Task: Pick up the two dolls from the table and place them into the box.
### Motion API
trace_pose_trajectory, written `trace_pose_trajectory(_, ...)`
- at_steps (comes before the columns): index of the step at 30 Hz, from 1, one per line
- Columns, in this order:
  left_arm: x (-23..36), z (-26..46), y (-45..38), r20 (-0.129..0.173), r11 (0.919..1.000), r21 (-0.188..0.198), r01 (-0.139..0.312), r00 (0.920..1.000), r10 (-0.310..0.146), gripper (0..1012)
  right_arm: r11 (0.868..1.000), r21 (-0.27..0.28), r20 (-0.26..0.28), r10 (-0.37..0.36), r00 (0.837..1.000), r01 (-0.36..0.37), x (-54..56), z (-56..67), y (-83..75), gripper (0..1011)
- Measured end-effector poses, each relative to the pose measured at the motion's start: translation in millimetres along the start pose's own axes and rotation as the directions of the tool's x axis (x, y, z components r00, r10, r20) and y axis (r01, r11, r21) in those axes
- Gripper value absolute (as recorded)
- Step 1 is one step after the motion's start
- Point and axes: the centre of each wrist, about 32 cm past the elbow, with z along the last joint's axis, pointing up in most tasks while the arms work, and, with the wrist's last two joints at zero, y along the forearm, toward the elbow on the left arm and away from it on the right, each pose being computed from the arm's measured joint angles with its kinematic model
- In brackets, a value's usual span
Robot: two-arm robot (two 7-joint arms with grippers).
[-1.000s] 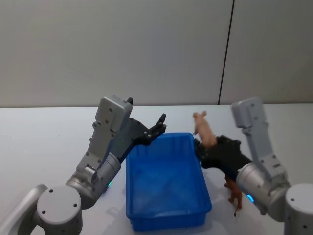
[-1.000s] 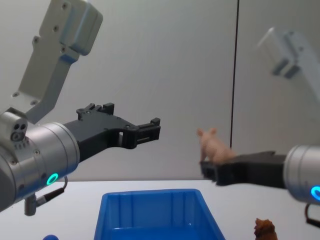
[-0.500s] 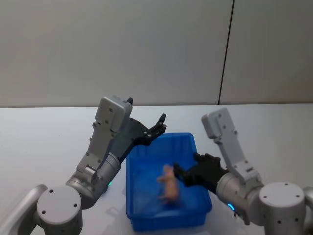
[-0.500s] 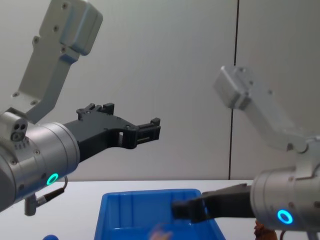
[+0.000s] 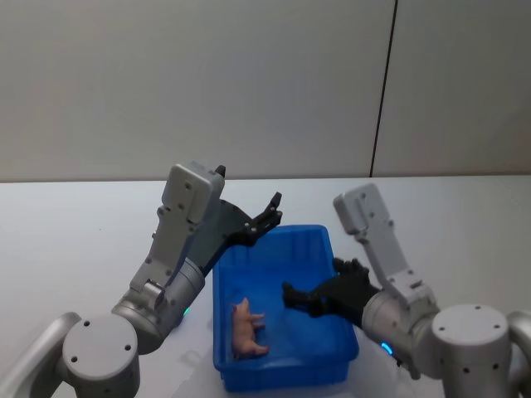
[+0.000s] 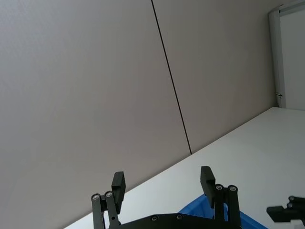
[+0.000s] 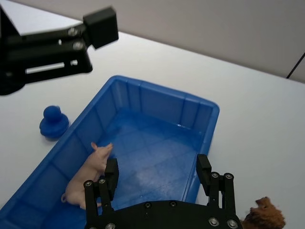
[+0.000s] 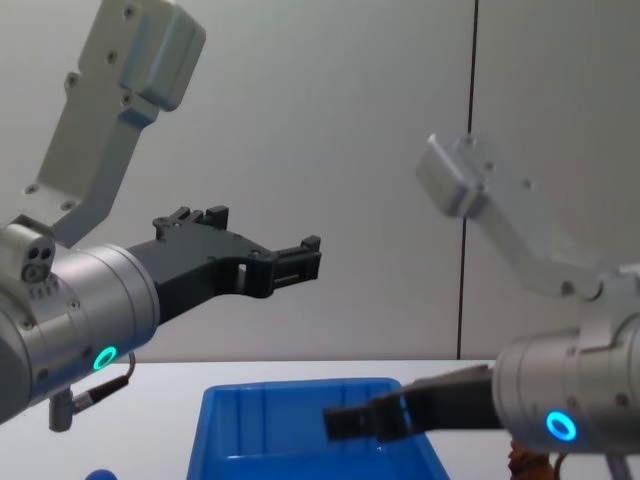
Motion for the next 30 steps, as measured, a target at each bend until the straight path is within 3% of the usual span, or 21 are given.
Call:
trace_pose_trajectory(10, 0.0, 0.0, 0.0, 0.0, 1.0, 0.0, 0.0, 1.0, 0.0, 1001, 0.994, 0.092, -0.008, -0.056, 0.998, 0.057, 16.0, 11.3, -12.1, 1001)
trace_pose_trajectory(17, 0.0, 0.0, 0.0, 0.0, 1.0, 0.0, 0.0, 1.0, 0.0, 1001, 0.98, 0.15, -0.057, -0.126, 0.99, 0.133, 39.7, 18.0, -27.4, 1001)
trace_pose_trajectory(23, 0.0, 0.0, 0.0, 0.0, 1.0, 0.0, 0.0, 1.0, 0.0, 1001, 0.973, 0.14, -0.11, -0.167, 0.98, 0.182, 56.3, 17.6, -39.2, 1001)
trace_pose_trajectory(30, 0.0, 0.0, 0.0, 0.0, 1.0, 0.0, 0.0, 1.0, 0.0, 1001, 0.974, 0.09, -0.162, -0.193, 0.968, 0.209, 70.0, 13.4, -51.5, 1001)
